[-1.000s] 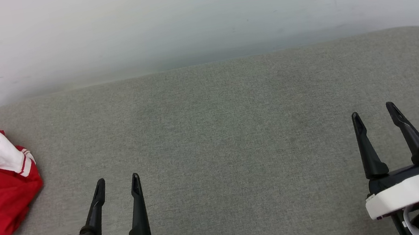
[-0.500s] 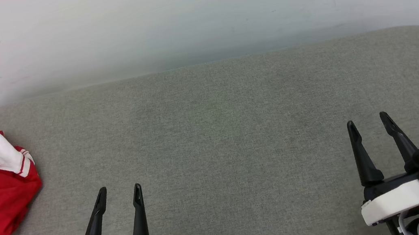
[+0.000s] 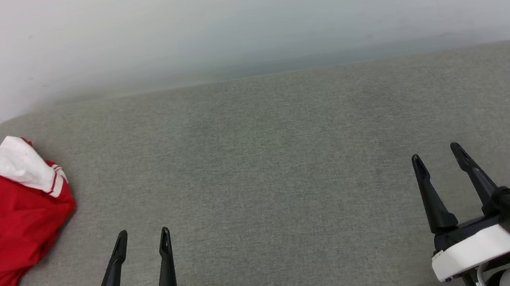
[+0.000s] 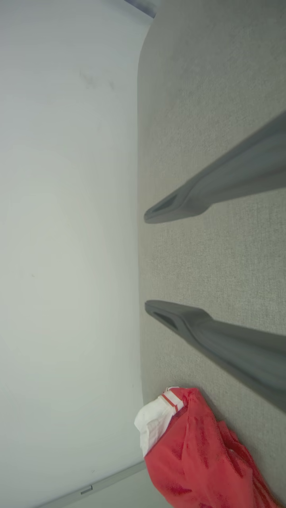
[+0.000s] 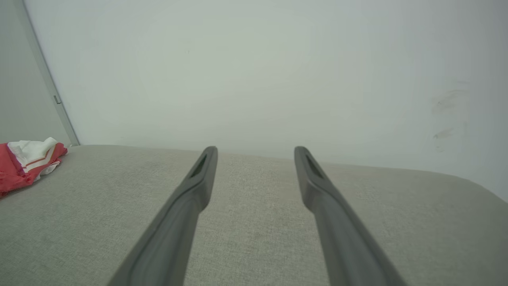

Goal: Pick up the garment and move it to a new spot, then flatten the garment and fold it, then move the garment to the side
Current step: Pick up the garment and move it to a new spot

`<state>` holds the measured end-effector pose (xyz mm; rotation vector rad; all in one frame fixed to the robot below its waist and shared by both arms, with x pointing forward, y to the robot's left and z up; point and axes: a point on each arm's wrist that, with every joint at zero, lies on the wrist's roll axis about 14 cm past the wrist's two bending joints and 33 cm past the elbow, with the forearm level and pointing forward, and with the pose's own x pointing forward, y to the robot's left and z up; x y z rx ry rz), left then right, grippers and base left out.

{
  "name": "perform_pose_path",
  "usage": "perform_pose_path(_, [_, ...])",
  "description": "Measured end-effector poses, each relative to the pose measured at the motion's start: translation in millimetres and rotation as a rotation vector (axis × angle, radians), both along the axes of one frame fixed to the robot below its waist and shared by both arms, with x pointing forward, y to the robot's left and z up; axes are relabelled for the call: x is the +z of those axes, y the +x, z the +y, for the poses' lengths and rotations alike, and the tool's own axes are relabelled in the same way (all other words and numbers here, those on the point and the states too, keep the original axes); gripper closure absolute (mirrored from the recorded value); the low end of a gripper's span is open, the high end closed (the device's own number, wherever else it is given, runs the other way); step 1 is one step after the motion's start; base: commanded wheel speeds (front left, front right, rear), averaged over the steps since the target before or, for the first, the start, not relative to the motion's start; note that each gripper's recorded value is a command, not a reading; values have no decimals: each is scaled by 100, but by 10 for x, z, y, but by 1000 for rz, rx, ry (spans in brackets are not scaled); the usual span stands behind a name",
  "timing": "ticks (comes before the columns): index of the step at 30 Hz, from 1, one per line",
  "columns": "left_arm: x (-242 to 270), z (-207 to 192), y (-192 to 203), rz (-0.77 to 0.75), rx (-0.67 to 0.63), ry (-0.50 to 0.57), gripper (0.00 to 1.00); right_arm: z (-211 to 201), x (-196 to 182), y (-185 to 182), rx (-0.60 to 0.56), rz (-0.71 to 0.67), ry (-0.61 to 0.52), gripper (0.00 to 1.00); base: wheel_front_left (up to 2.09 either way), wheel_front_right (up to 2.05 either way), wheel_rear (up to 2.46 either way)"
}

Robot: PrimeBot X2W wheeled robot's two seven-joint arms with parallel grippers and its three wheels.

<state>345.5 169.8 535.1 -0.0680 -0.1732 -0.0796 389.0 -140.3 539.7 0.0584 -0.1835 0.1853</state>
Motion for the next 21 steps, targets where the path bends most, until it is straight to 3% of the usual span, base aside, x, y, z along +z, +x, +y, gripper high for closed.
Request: perform_pose_path(21, [19, 1037, -878, -5, 364, 26, 0, 1334, -37, -24, 392, 27, 37, 0, 0, 0, 0])
